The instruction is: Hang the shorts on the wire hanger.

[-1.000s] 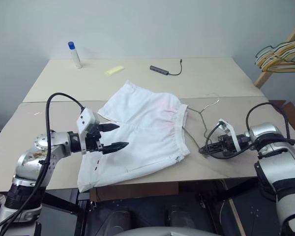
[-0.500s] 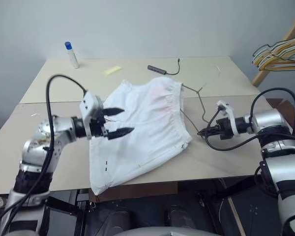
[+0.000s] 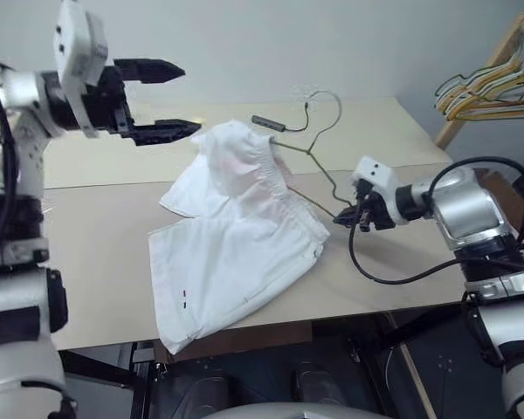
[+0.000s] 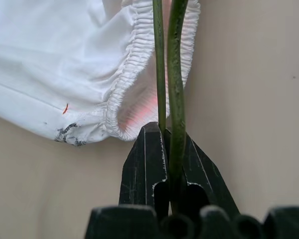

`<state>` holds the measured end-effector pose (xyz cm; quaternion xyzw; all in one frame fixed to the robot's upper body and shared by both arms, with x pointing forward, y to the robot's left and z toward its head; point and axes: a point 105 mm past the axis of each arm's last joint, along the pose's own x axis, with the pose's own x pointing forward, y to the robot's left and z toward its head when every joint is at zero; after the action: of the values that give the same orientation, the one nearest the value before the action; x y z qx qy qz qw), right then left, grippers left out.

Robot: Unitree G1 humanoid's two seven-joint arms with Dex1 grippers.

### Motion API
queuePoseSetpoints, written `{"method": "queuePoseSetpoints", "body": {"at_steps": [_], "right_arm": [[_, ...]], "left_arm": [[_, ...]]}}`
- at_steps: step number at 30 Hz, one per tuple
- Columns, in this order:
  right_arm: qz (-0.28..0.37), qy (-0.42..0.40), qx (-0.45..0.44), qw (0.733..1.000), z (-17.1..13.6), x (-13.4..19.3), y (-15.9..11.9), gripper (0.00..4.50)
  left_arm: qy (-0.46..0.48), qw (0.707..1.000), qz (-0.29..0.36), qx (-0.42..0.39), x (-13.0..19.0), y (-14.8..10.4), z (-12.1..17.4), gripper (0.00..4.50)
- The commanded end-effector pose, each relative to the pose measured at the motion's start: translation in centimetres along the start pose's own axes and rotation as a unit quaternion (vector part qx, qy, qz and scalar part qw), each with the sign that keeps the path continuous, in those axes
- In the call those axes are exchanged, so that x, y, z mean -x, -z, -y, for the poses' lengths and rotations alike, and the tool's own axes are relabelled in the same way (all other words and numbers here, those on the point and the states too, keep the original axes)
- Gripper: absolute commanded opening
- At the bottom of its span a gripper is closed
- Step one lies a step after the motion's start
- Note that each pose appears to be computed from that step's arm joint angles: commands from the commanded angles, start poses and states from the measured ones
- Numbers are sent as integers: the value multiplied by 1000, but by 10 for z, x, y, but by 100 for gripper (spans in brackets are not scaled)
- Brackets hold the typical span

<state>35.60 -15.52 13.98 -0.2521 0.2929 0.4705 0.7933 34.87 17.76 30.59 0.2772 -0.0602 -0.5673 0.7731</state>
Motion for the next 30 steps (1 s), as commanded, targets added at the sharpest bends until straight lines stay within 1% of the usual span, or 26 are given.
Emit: {"method": "queuePoseSetpoints", "body": {"at_steps": [1,5,8,11,14,17,20,25,30], "right_arm": [[14,8,70,997,-6,5,-27,0],[14,3,105,994,-16,5,-41,0],[17,-2,117,993,-22,6,-49,0],[20,-9,123,992,-29,6,-58,0],[20,-12,127,992,-33,7,-61,0],[20,-12,127,992,-36,8,-62,0],[13,-8,127,992,-36,8,-58,0],[9,-8,121,993,-38,7,-53,0],[-5,3,124,992,-36,3,-47,0]], "left_arm": [[65,997,-37,-18,-8,5,0,446],[115,990,-80,-24,-27,17,4,446],[137,985,-99,-20,-39,25,5,446],[164,977,-132,-24,-50,38,10,446],[175,973,-148,-17,-55,46,11,446],[178,972,-151,-4,-60,48,11,446],[179,973,-147,4,-61,46,11,389],[181,970,-161,5,-58,52,11,237],[174,971,-161,11,-55,51,9,73]]}}
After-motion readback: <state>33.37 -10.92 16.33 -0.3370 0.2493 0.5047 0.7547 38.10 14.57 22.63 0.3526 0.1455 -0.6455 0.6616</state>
